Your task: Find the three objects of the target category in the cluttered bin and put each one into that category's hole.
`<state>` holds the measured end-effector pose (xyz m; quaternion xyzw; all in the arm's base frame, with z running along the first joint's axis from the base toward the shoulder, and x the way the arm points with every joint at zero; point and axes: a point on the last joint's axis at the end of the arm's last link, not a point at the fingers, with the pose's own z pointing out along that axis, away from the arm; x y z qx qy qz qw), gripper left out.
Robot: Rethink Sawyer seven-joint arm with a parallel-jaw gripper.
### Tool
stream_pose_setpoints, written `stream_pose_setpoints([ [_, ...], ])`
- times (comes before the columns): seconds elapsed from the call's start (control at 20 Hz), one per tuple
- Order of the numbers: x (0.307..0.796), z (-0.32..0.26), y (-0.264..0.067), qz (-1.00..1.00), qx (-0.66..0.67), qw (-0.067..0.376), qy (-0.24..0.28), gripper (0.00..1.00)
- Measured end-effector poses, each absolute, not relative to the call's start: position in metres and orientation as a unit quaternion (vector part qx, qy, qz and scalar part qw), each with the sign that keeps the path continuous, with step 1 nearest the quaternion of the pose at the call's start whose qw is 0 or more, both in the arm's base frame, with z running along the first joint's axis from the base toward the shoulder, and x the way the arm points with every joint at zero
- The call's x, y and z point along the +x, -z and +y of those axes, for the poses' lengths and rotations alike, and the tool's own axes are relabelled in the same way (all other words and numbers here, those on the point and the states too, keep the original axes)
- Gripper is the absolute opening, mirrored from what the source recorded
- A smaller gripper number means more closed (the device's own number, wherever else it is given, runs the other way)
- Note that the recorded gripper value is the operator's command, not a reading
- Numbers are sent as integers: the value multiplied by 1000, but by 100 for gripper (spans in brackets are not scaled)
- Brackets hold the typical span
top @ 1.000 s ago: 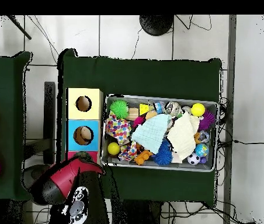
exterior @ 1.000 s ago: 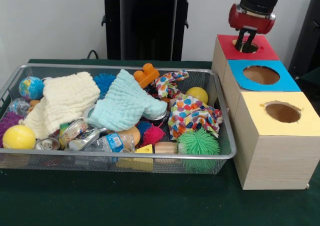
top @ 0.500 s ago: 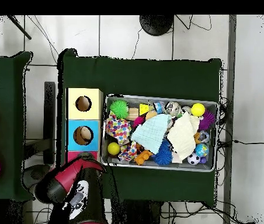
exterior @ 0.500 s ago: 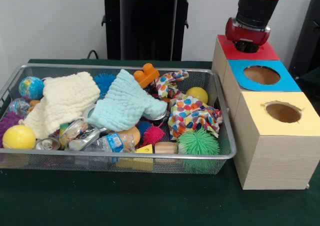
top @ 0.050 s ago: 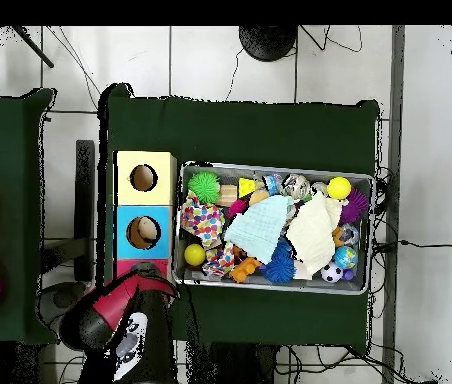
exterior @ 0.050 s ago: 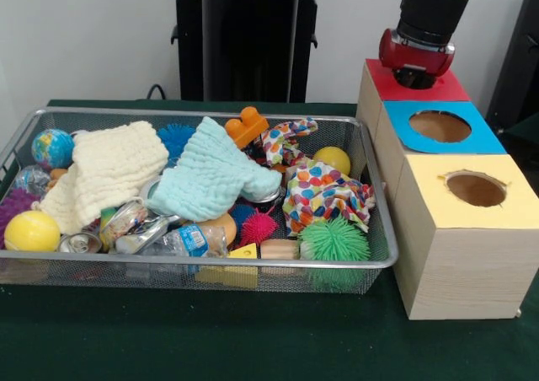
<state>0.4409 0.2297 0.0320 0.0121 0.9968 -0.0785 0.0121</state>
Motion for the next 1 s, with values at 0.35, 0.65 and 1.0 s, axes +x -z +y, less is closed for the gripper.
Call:
stream_pose_setpoints([
  [0.35, 445, 232, -29, 997, 12, 19, 71, 100],
  [0.65, 448, 231, -30, 997, 28, 16, 67, 100],
  [1.0, 449, 230, -31, 997, 42, 11, 62, 100],
])
